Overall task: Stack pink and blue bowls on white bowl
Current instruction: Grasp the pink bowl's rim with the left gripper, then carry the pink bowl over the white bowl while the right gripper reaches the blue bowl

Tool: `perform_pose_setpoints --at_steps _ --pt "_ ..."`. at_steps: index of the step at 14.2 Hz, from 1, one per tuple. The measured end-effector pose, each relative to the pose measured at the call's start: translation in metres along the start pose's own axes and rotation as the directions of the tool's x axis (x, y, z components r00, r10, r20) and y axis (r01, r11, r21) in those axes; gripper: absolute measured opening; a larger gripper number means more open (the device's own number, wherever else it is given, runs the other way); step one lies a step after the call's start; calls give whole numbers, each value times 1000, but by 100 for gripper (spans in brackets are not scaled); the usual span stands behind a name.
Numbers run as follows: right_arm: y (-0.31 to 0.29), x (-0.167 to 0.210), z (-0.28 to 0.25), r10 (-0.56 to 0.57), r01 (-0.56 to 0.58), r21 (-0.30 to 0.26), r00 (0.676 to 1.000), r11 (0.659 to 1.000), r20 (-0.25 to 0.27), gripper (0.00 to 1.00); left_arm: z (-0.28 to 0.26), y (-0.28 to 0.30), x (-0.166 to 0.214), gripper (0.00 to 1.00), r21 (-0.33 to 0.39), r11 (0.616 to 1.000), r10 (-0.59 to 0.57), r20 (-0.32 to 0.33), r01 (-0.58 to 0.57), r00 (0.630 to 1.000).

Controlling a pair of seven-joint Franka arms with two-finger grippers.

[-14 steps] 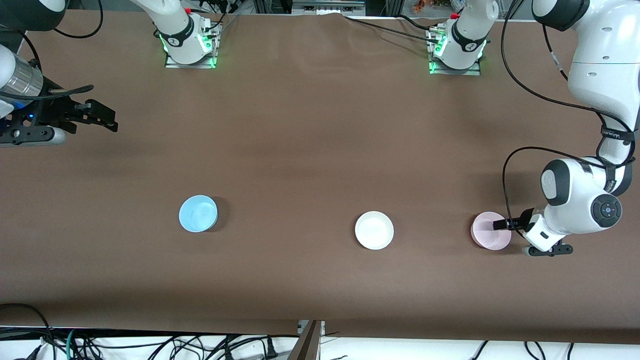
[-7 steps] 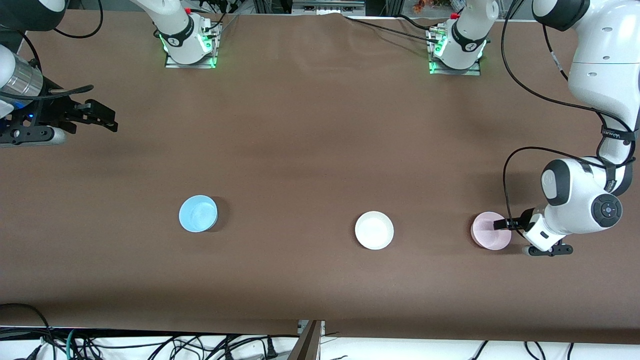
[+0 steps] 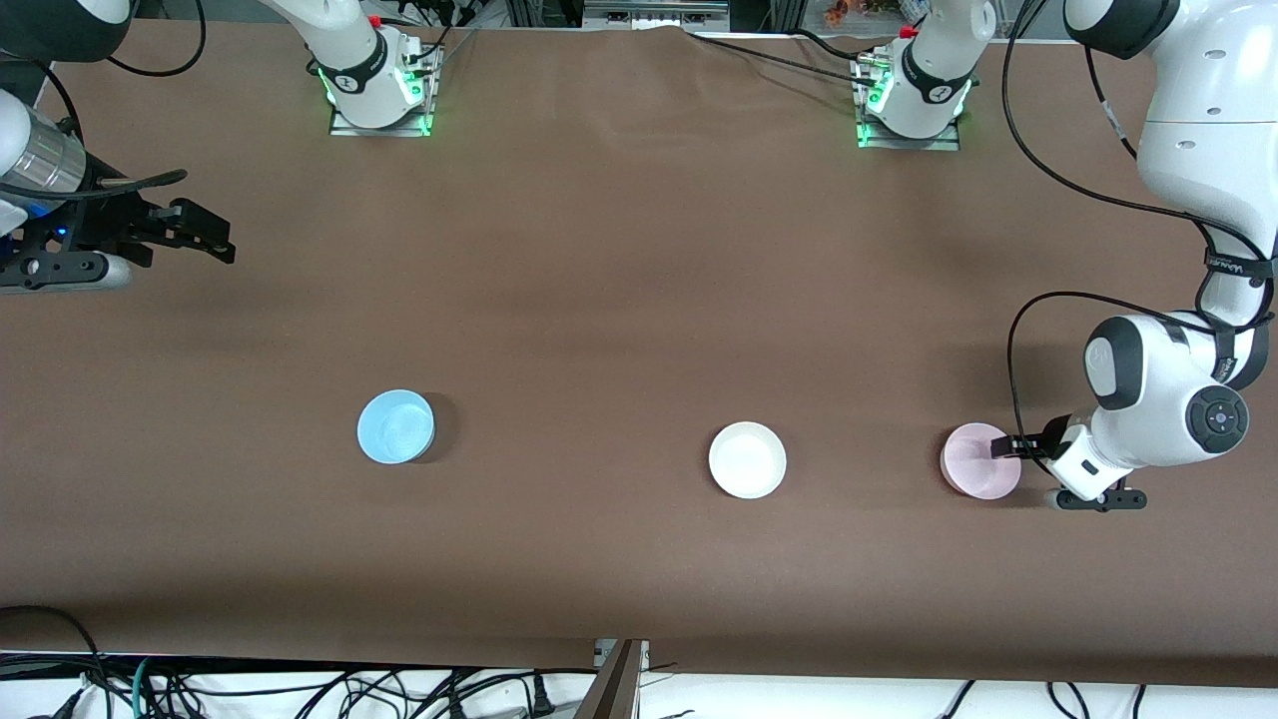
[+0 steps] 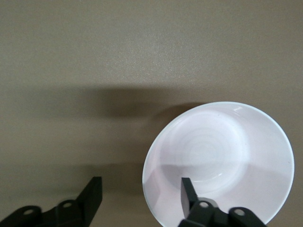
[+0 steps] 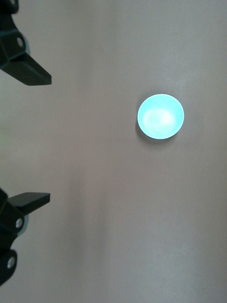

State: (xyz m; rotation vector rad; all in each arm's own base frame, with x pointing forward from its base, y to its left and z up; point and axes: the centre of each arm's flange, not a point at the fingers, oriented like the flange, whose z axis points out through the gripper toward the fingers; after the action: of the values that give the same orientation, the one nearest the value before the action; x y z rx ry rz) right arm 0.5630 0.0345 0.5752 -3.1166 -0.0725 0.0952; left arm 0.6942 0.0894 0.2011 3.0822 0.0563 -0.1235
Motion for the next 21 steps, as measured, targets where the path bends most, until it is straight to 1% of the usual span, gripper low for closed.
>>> perform_pose_setpoints --at_steps 2,3,4,5,6,8,11,13,15,18,20,21 --pt "0 0 0 0 0 0 1000 1000 0 100 0 1 0 49 0 1000 1 0 -1 1000" --pt "0 0 0 0 0 0 1000 1000 0 100 0 1 0 49 -1 1000 1 0 -1 1000" --pt "0 0 0 0 0 0 1000 1000 -1 100 0 2 0 44 -1 1000 3 0 -3 1000" --pt "0 0 0 0 0 0 1000 1000 -2 100 0 3 0 34 -1 1000 2 0 -2 1000" --pt "0 1 0 -1 1 0 1000 1000 -3 100 0 5 0 22 -1 1000 -7 1 7 1000" --pt "-1 3 1 -1 1 -1 1000 1000 -11 100 -2 9 1 3 -4 999 -37 0 37 999" --pt "-2 4 0 -3 3 -1 1000 1000 -19 100 -10 20 0 3 -7 996 -86 9 86 996" --pt "-6 6 2 -9 9 1 1000 1000 -16 100 -24 47 -3 3 -2 992 -125 49 126 991" --pt "-11 8 5 -10 10 25 1000 1000 -12 100 -53 96 -5 3 9 983 -185 53 185 981" --pt "-12 12 10 -7 7 36 1000 999 -3 100 -91 184 -18 3 -19 959 -283 43 284 958" --pt "-11 16 20 -4 4 33 1000 999 13 100 -95 232 -29 3 -32 931 -361 58 363 931" --pt "-11 20 28 -3 2 30 1000 1000 25 100 -92 257 -35 3 -28 919 -392 66 394 918"
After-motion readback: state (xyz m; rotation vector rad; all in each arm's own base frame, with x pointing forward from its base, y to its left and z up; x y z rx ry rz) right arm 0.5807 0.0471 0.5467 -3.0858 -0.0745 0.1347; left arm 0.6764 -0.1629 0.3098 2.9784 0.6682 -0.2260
